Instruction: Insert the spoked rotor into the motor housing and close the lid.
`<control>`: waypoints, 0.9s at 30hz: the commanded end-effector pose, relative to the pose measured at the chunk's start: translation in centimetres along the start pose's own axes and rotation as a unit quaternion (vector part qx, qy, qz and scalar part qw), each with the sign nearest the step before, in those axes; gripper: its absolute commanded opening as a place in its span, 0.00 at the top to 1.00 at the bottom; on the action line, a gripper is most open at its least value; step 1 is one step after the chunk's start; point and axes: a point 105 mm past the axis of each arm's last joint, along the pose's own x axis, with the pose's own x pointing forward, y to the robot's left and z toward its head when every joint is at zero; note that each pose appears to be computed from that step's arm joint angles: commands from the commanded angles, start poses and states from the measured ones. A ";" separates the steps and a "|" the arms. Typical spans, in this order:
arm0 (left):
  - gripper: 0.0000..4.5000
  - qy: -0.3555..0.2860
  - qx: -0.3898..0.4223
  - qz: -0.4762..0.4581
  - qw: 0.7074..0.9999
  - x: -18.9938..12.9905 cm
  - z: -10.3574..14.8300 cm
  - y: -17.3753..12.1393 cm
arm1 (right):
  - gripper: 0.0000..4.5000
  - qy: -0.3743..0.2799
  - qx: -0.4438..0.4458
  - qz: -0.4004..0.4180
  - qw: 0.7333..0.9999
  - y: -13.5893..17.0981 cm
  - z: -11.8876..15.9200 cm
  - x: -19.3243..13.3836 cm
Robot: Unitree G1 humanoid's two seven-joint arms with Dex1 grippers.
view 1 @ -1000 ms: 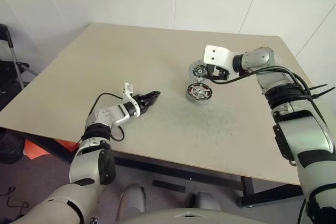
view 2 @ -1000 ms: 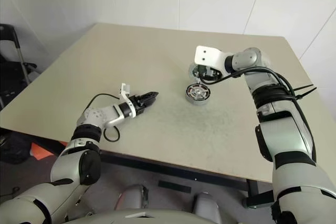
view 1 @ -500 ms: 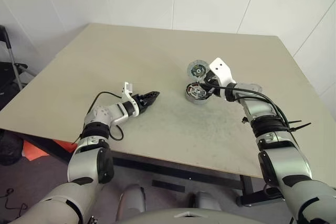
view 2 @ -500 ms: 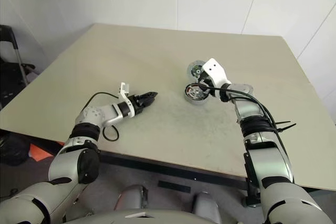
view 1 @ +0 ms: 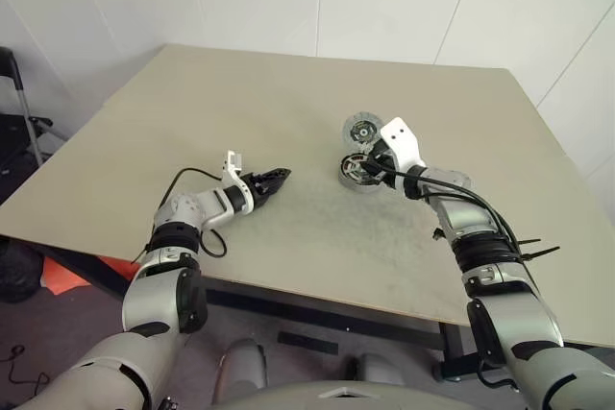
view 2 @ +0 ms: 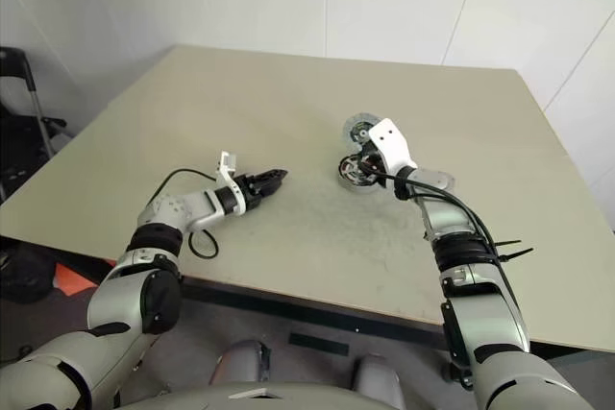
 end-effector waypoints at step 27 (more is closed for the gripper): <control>0.45 -0.048 0.001 -0.010 0.999 -0.8 1.6 0.2 | 0.31 0.137 -0.458 0.299 0.826 1.5 2.4 -1.4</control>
